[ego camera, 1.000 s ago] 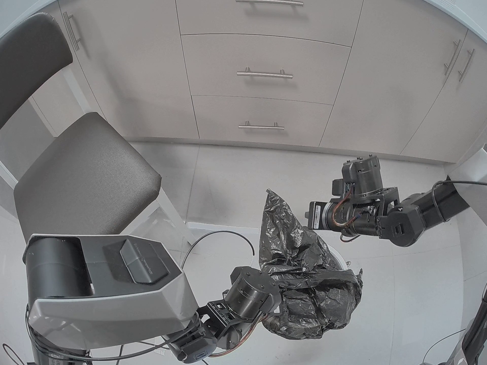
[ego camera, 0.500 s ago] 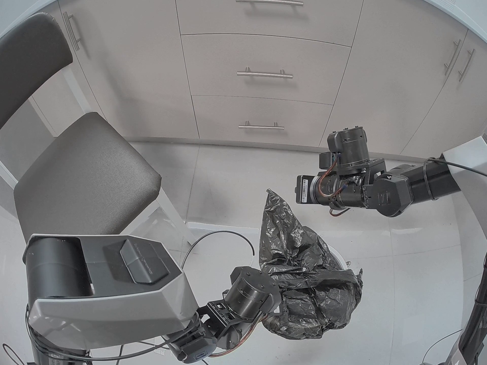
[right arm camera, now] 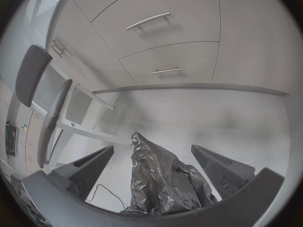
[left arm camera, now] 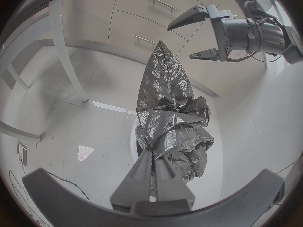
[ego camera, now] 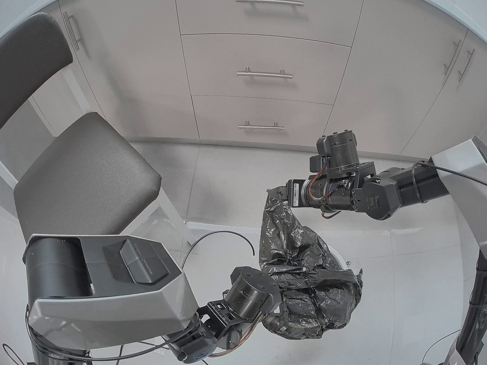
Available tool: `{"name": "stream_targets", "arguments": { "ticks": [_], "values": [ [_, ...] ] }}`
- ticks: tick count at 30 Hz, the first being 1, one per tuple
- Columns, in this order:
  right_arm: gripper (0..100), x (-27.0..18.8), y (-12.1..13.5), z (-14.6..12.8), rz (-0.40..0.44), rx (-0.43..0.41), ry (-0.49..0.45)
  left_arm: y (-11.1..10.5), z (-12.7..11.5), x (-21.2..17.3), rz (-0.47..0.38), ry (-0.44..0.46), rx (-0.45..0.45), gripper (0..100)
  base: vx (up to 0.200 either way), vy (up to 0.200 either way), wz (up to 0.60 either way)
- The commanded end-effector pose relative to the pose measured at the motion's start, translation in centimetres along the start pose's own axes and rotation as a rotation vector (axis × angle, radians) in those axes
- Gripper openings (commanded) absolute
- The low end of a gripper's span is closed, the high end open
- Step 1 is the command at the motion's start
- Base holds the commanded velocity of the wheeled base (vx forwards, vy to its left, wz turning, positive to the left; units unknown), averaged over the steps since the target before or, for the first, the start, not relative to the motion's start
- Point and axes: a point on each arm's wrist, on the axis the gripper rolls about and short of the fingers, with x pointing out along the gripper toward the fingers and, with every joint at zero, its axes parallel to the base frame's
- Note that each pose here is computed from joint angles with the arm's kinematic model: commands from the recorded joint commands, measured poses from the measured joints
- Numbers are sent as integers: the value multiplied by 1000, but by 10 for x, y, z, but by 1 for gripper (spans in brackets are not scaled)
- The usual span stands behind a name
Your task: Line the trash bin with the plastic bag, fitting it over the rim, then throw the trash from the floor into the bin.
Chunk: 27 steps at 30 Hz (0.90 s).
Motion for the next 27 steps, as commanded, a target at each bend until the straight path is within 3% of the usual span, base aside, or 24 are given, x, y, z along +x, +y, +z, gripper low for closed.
{"name": "stream_targets", "arguments": {
  "ticks": [1, 16, 24, 25, 27],
  "values": [
    [100, 18, 0, -9, -22, -5, 16, 0, 0, 0, 2, 0, 0, 0, 0, 0, 0],
    [100, 44, 9, -33, -23, -55, 72, 0, -1, 0, 1, 1, -1, 0, 0, 0, 0],
    [100, 51, 9, -31, -44, -58, 55, 1, -1, 0, 3, 3, 1, 0, 0, 0, 0],
    [0, 51, 10, -30, -41, -58, 50, 1, -1, 1, 4, 2, 1, 0, 0, 0, 0],
    [0, 51, 11, -29, -39, -57, 45, 1, -1, 1, 4, 2, 1, 0, 0, 0, 0]
  ]
}}
